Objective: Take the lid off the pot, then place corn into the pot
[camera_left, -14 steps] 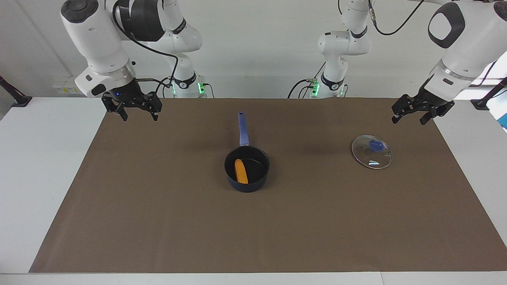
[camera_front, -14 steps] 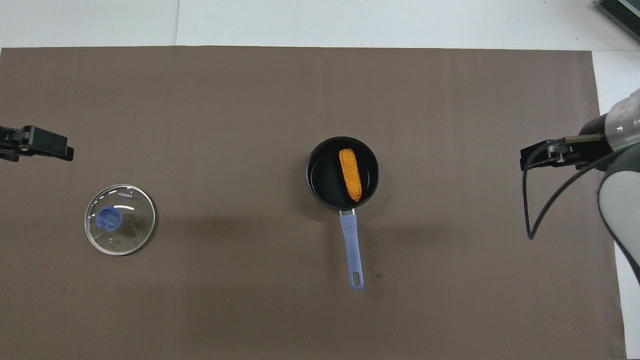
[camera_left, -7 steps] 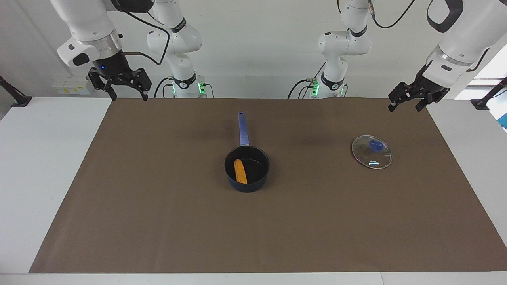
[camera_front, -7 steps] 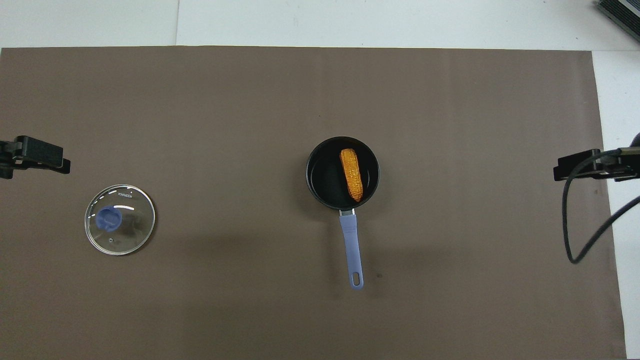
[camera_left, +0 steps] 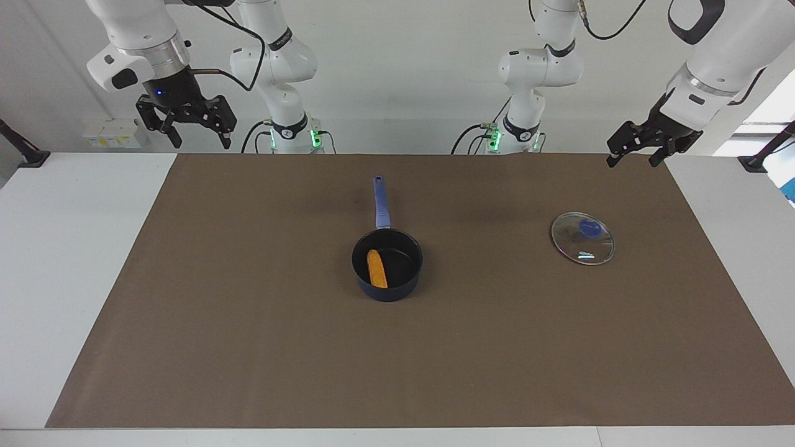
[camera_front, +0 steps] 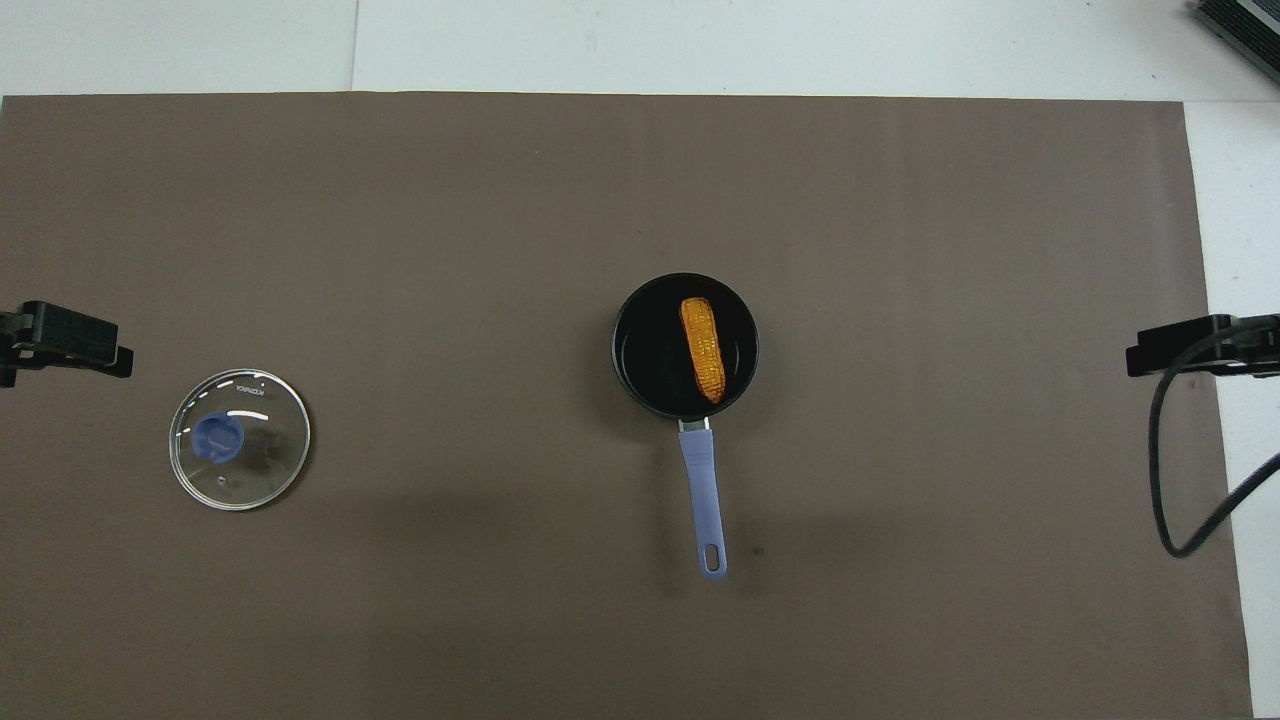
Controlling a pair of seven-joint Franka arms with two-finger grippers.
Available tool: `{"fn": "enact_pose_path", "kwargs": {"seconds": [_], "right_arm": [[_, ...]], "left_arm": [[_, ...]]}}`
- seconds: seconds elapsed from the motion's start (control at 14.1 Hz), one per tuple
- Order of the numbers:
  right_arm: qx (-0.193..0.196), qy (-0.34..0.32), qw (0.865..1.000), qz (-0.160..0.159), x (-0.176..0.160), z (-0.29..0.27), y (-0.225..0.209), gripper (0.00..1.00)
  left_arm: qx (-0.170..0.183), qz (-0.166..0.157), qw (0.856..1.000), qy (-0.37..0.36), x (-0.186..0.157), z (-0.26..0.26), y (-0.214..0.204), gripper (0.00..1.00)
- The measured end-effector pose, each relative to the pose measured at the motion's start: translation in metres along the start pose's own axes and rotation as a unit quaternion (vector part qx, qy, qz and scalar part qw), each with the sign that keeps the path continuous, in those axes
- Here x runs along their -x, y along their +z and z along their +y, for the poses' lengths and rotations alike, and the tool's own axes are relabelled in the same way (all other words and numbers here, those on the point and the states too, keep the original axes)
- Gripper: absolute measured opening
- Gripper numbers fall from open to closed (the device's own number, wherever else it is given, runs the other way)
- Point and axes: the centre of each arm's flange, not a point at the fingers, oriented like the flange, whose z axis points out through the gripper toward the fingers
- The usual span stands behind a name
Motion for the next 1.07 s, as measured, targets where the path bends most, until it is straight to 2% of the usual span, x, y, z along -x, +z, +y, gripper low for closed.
{"fn": "enact_pose_path", "kwargs": {"seconds": [0.14,0.57,1.07], "right_arm": [[0.0,0.001,1.0,0.0,0.0,0.001,0.0,1.0],[-0.001,0.002,1.0,0.002,0.008,0.003,-0.013,1.0],[0.0,-0.005,1.0,0.002,0.009,0.003,-0.013,1.0]], "left_arm": [[-0.001,-0.011,1.0,0.0,-0.001,0.001,-0.008,1.0],[-0.02,0.0,1.0,0.001,-0.016,0.002,-0.011,1.0],[-0.021,-0.001,1.0,0.003,-0.017,0.004,-0.01,1.0]]}}
